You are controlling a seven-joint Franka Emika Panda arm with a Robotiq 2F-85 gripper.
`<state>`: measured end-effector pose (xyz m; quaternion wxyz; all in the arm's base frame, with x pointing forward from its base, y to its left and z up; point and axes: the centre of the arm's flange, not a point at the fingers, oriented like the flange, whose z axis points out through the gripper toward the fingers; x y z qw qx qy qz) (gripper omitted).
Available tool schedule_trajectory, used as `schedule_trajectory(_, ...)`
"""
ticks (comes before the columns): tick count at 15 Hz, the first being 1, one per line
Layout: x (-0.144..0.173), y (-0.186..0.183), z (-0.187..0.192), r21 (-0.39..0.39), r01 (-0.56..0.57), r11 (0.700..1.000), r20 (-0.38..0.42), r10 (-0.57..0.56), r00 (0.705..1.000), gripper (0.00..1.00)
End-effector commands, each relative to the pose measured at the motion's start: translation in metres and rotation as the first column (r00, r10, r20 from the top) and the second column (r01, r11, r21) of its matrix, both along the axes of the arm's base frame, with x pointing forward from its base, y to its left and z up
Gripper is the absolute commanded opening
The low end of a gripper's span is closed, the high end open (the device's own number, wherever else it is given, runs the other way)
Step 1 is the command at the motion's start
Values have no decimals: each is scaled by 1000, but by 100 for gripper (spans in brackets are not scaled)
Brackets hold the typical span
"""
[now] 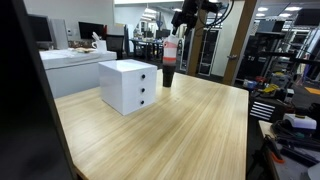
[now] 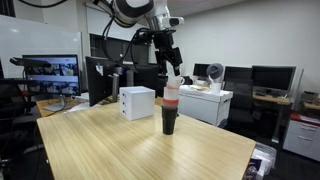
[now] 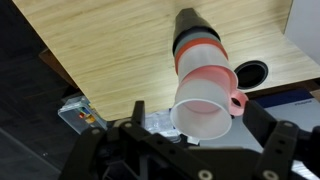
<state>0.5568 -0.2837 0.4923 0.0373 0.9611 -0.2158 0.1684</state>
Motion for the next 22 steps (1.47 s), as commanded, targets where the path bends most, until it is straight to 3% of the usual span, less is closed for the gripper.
schedule_trajectory(1, 18, -6, -10, -28, 8, 1000, -2, -8, 1000, 100)
schedule_trajectory(8, 34, -9, -29, -37, -7, 999, -19, 7, 1000, 100)
schedule_trajectory(9, 34, -10, -30, -38, -9, 999, -20, 8, 1000, 91)
schedule_trajectory(10, 34, -11, -30, -40, -12, 999, -18, 11, 1000, 71)
schedule_trajectory(14, 32, -10, -20, -47, -18, 999, -3, 18, 1000, 45)
schedule_trajectory(22, 23, 2, 4, -54, -48, 997, -13, 48, 999, 44)
